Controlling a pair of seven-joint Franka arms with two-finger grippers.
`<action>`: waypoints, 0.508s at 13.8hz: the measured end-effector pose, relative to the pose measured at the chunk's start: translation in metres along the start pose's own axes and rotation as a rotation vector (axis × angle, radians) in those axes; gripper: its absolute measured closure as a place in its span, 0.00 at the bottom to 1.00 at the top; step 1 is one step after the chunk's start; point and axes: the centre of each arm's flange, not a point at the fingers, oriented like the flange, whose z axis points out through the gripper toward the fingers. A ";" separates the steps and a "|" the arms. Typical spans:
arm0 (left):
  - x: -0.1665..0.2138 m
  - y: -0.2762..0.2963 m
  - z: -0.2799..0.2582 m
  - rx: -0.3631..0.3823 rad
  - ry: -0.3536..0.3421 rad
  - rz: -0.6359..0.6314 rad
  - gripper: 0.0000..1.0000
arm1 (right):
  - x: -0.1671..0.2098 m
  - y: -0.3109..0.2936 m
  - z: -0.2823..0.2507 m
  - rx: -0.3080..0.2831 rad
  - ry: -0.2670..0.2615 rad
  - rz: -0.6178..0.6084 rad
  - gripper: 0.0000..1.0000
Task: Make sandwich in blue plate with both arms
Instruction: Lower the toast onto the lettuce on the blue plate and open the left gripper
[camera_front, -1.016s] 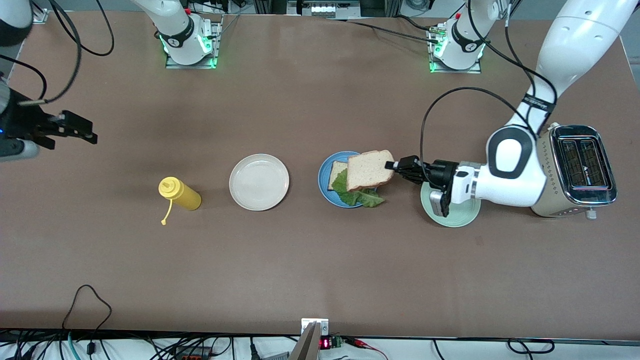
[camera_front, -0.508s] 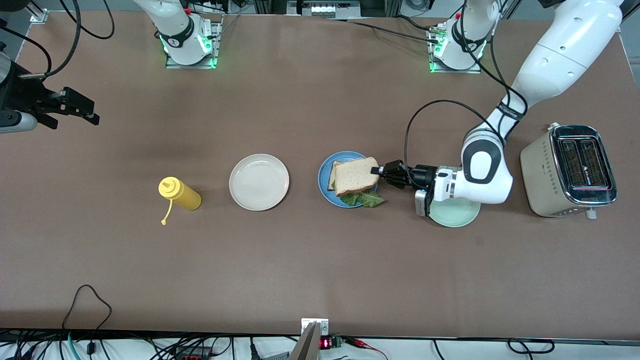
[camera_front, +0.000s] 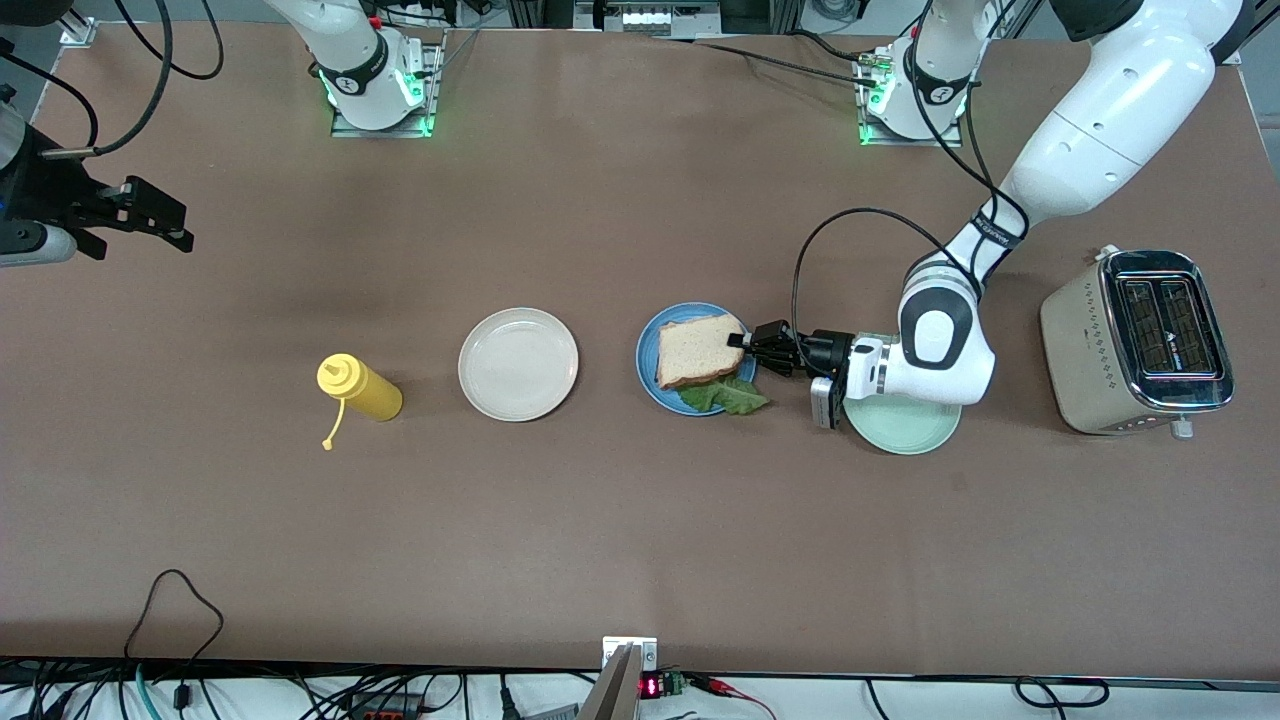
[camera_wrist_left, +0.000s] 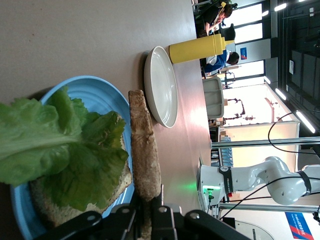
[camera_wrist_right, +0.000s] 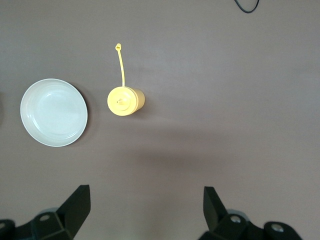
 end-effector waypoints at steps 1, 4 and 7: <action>0.000 -0.002 -0.001 0.001 0.002 -0.002 0.76 | 0.000 0.001 -0.002 -0.002 0.007 0.001 0.00; 0.000 -0.004 -0.008 0.006 0.012 0.014 0.44 | 0.001 0.004 -0.007 -0.003 0.022 0.008 0.00; 0.004 0.000 -0.026 0.077 -0.038 0.091 0.15 | 0.002 0.005 -0.008 -0.004 0.029 0.010 0.00</action>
